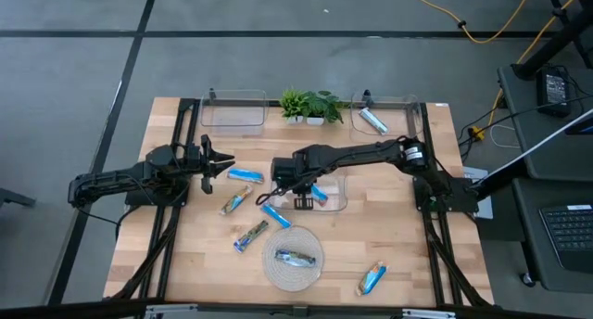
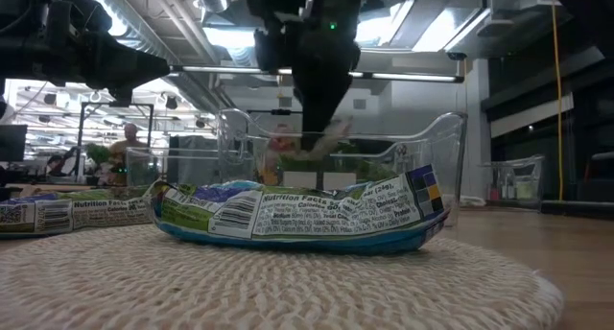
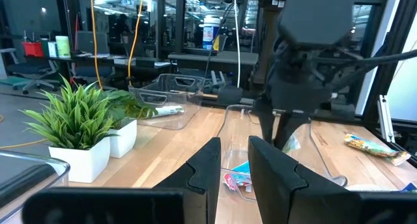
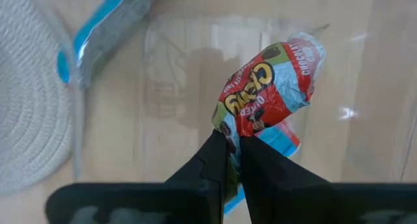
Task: Pick and place Granola Bars by type
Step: Put the bottom red granola bar into the middle transparent bin
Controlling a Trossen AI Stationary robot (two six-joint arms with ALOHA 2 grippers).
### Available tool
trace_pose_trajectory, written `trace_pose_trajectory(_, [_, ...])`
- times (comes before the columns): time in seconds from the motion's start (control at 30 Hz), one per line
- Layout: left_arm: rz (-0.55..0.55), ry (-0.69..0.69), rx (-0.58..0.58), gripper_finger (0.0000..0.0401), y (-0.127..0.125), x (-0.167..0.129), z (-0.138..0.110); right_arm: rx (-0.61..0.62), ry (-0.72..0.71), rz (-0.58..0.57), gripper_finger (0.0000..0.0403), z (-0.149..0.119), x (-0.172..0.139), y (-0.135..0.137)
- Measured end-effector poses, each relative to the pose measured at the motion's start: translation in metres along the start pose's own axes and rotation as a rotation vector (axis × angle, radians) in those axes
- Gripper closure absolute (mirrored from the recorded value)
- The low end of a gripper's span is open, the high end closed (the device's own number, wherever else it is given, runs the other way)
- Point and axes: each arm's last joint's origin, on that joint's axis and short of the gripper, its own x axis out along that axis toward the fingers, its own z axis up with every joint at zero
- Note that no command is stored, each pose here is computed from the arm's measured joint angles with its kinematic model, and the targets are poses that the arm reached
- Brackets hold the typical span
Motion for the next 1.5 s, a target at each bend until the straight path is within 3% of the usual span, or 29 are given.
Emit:
trace_pose_trajectory(0.5, [0.0,0.0,0.0,0.0329,0.0,0.0,0.0,0.008,0.0,0.05,0.0364,-0.007,0.021,-0.002])
trace_pose_trajectory(1.5, [0.0,0.0,0.0,0.0329,0.0,0.0,0.0,0.1,0.001,0.044,0.0349,-0.007,0.021,-0.008])
